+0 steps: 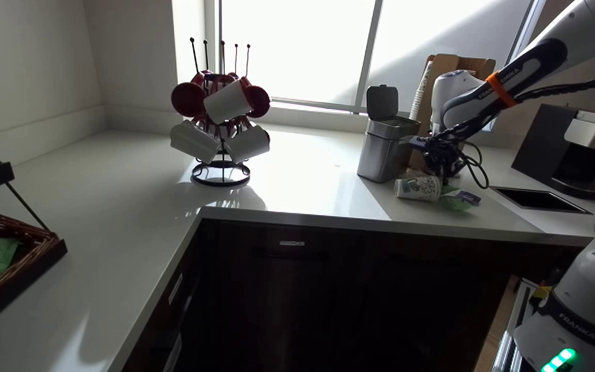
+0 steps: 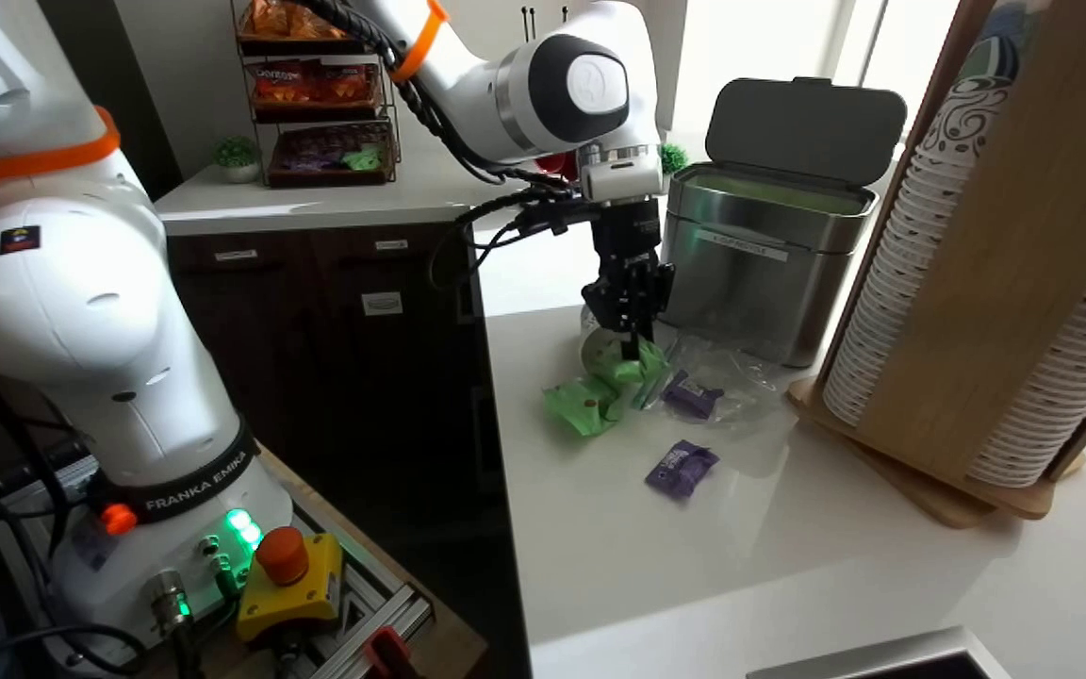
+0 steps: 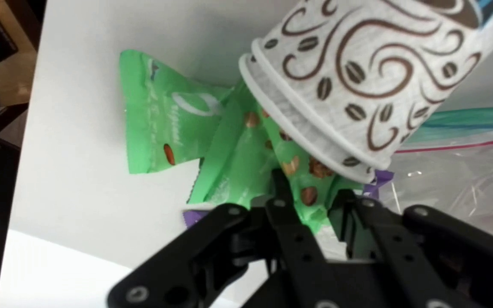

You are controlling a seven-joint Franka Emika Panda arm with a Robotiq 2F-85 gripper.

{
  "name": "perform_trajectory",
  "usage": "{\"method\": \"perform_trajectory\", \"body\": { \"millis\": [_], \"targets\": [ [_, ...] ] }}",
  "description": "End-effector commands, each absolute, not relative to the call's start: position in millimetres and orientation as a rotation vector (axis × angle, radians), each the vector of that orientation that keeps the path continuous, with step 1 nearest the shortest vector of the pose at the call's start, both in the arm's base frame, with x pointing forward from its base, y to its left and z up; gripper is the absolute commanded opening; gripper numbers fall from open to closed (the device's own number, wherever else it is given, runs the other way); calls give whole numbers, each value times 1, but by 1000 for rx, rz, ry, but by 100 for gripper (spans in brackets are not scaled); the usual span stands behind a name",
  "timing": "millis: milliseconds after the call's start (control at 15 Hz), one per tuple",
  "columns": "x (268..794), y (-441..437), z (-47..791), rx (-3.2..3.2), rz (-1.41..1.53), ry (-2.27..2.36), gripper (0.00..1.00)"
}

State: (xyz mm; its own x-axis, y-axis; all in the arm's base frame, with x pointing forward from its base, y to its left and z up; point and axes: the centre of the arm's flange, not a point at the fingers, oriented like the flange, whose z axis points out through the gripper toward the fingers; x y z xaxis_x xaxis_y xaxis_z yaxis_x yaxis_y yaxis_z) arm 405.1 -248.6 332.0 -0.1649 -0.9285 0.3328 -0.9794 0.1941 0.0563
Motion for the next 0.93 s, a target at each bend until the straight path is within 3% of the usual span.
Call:
{"method": "perform_trajectory", "body": {
  "millis": [0, 867],
  "targets": [
    [403, -236, 328, 1797, 332, -2269, 6],
    [443, -213, 371, 2025, 468, -2565, 6]
  ]
}}
